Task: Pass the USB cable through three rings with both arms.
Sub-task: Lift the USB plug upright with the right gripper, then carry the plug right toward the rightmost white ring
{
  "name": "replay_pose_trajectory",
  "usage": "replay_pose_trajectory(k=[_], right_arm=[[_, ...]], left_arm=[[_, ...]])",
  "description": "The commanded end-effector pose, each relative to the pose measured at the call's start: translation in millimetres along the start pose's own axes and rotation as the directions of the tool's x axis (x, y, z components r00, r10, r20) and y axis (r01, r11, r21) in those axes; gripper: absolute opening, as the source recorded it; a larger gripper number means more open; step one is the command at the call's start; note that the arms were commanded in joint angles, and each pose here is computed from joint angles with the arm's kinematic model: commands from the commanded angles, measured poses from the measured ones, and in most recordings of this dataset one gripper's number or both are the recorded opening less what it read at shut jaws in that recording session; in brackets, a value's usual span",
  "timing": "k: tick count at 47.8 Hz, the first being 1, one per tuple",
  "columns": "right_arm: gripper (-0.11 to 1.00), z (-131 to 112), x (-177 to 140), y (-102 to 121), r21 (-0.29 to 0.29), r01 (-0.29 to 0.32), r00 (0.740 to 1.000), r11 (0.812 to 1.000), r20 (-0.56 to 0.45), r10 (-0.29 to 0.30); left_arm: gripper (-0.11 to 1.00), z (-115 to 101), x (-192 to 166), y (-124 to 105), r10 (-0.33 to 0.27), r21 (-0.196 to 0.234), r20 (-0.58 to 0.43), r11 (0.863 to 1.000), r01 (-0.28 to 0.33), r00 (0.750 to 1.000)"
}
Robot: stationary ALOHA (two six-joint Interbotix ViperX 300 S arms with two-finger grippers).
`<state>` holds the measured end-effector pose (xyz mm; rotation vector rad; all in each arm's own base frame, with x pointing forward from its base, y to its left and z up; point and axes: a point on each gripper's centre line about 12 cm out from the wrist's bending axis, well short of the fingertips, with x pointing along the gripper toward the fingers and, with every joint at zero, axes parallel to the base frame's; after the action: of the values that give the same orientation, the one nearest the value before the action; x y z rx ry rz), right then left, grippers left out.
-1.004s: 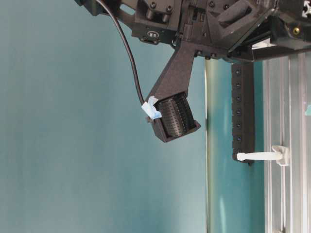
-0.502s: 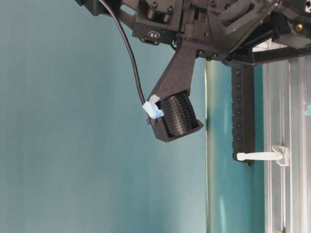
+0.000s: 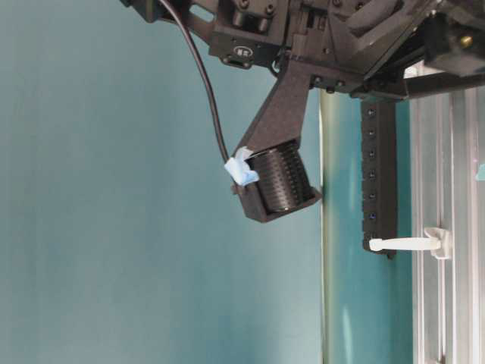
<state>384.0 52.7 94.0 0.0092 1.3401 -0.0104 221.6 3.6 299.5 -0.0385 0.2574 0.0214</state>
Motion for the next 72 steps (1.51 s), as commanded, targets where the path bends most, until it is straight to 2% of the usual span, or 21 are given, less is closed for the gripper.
replay_pose_trajectory(k=[1, 6, 13, 40, 48, 61, 72], right_arm=[[0.14, 0.2, 2.9, -2.5, 0.002, 0.004, 1.0, 1.0, -0.007, -0.004], [0.01, -1.2, 6.1, -3.8, 0.003, 0.007, 1.0, 1.0, -0.016, -0.006], [-0.07, -1.6, 6.0, -3.3, 0.0, 0.007, 1.0, 1.0, -0.019, -0.007], [-0.08, 0.5, 1.2, 1.0, -0.012, 0.005, 1.0, 1.0, -0.019, -0.005], [-0.08, 10.4, -30.4, 0.9, -0.021, 0.015, 0.999, 1.0, -0.03, -0.016], [-0.08, 26.1, -87.5, -7.0, -0.103, 0.078, 0.996, 0.992, -0.039, -0.083], [-0.08, 21.7, -120.5, -16.7, -0.133, 0.107, 0.986, 0.985, -0.109, -0.122]], left_arm=[[0.68, 4.7, 0.2, 0.2, 0.001, 0.003, 0.014, 1.0, -0.001, 1.0], [0.68, 5.6, -0.2, 0.8, 0.004, 0.002, 0.017, 1.0, -0.004, 1.0], [0.68, 6.2, -0.9, 1.9, 0.009, 0.002, 0.02, 1.0, -0.009, 1.0], [0.68, 7.0, -2.0, 2.5, 0.011, -0.002, 0.025, 1.0, -0.011, 1.0], [0.68, 7.0, -2.0, 2.5, 0.011, -0.002, 0.025, 1.0, -0.011, 1.0], [0.68, 7.2, -2.3, 2.8, 0.013, -0.002, 0.027, 1.0, -0.013, 1.0], [0.68, 7.5, -2.7, 4.1, 0.019, -0.004, 0.028, 1.0, -0.018, 0.999]])
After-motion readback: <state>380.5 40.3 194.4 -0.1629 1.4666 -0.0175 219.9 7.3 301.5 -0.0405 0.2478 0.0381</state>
